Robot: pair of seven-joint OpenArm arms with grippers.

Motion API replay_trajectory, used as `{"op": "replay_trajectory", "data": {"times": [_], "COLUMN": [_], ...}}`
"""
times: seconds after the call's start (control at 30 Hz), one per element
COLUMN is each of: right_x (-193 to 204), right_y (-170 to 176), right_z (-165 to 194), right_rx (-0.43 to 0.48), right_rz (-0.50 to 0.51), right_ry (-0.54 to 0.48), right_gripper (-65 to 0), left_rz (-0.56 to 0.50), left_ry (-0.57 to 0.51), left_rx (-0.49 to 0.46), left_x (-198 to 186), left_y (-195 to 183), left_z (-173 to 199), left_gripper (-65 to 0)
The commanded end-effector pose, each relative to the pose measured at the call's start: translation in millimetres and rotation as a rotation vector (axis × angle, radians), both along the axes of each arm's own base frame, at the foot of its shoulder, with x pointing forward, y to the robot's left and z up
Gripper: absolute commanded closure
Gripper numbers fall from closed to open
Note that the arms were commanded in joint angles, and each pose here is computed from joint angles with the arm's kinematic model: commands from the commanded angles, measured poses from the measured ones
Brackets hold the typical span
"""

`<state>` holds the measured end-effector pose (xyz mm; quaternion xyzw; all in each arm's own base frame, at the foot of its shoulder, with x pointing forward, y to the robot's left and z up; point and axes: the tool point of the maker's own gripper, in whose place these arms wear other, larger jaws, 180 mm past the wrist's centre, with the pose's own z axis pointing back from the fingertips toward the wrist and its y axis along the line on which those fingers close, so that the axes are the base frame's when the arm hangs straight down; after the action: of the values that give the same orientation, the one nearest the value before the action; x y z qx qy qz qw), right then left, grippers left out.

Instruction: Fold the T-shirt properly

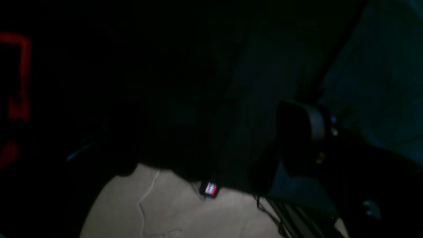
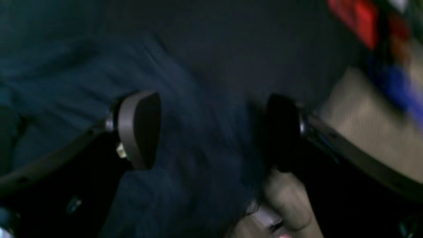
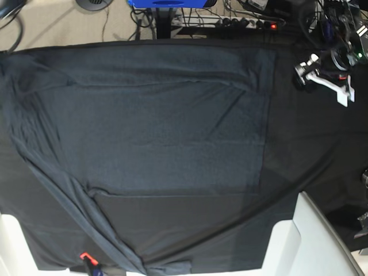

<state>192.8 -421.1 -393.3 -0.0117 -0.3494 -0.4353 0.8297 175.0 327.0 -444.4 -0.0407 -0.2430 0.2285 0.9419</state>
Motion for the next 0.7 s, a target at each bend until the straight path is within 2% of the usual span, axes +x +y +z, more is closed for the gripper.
{"op": "replay_trajectory", "data": {"times": [0.0,0.07,0.17,0.3,0.4,0.47,0.67], "right_x": [28.2,61.6,94.1,120.5,135.4,140.4,140.8], "right_y": [-4.2,-3.2,-8.4,-1.1,10.5,15.4,15.5], "right_z": [16.1,13.4,2.7,-16.8,-29.0,-39.3,-60.1], "right_rx": [-0.033,-0.039,-0.072,-0.080,-0.078,-0.063,-0.054], "right_rz": [0.066,0.153,0.209,0.282,0.343,0.353,0.345], "right_ry": [-0.036,-0.015,-0.004,0.037,0.039,0.037,0.066], "right_gripper": [-47.6,-47.3,-47.1,-47.1,-47.0,-47.0,-47.0], "left_rz": [-0.002,-0.002,-0.009,-0.022,-0.100,-0.136,-0.148], "left_ry": [-0.038,-0.054,-0.029,0.000,-0.016,-0.017,-0.017], "left_rx": [0.019,0.014,-0.018,-0.044,-0.049,-0.052,-0.052], "left_x": [11.4,18.7,18.4,14.1,15.2,13.4,11.9], "left_y": [7.2,5.6,-3.1,-10.0,-16.1,-19.6,-19.8], "left_z": [11.1,13.2,9.5,4.3,4.8,3.7,3.4], "left_gripper": [-60.4,-60.4,-60.2,-60.2,-60.1,-60.1,-60.1]}}
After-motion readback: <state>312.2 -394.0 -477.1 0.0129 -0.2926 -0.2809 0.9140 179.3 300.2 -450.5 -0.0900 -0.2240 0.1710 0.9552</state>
